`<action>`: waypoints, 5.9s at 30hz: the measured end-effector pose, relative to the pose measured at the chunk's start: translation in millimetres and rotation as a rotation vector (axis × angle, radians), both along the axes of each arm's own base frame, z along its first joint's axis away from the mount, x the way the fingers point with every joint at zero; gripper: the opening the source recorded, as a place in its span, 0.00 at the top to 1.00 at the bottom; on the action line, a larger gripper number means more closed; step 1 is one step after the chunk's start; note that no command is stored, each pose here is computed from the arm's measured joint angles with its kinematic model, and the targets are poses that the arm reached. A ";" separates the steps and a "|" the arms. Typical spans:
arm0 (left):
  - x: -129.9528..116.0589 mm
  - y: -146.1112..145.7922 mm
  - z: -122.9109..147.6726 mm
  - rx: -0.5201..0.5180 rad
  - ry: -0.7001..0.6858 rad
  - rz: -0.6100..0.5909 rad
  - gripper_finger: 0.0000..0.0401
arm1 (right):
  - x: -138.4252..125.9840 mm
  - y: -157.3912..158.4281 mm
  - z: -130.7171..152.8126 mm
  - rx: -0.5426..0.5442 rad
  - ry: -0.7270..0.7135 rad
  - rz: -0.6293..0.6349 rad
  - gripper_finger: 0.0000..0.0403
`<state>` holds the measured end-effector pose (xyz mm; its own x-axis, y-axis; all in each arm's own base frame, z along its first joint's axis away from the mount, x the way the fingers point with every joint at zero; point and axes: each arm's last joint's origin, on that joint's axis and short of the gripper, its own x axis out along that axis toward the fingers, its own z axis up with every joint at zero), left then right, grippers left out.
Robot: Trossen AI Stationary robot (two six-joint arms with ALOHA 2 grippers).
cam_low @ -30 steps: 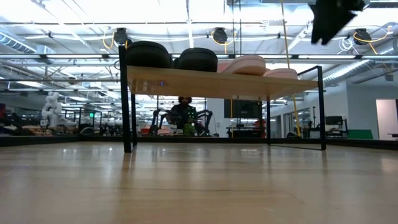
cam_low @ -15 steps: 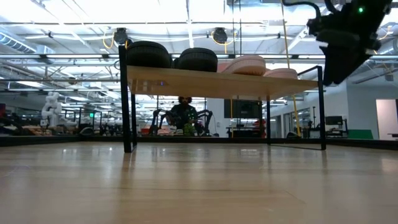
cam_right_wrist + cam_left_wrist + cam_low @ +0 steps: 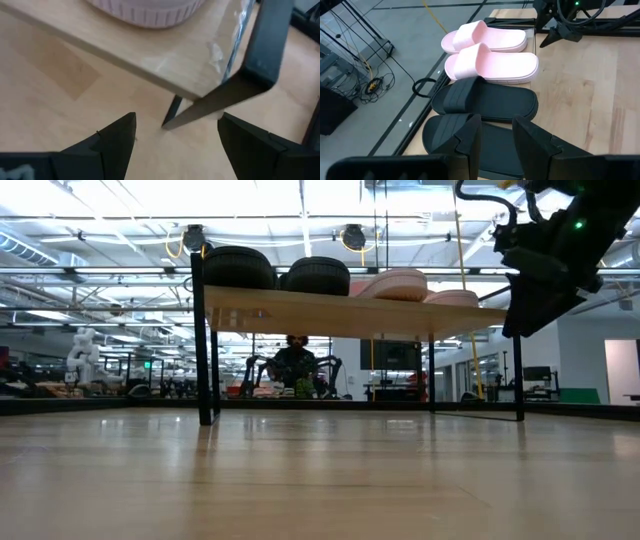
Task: Pick and place slides into the shelf
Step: Adjust the shelf
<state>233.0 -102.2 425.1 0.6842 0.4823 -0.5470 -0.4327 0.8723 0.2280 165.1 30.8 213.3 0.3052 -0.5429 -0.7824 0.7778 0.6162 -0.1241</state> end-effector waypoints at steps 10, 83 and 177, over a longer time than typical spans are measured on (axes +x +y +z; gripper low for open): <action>0.0 0.0 0.0 0.000 0.000 0.000 0.72 | 0.5 -2.5 -7.3 -0.087 -0.062 -0.040 0.34; 0.0 0.1 0.2 0.009 0.000 0.000 0.72 | -12.8 33.7 -46.5 0.081 -0.294 -0.005 0.95; 0.1 0.1 0.2 0.010 -0.001 0.001 0.72 | -9.3 31.5 -48.8 0.077 -0.197 0.090 0.48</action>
<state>233.1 -102.0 425.3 0.6841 0.4886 -0.5415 -0.4337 0.8694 0.2367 155.8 62.3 164.5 0.5011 -0.4478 -0.7405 0.7236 0.6861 0.0748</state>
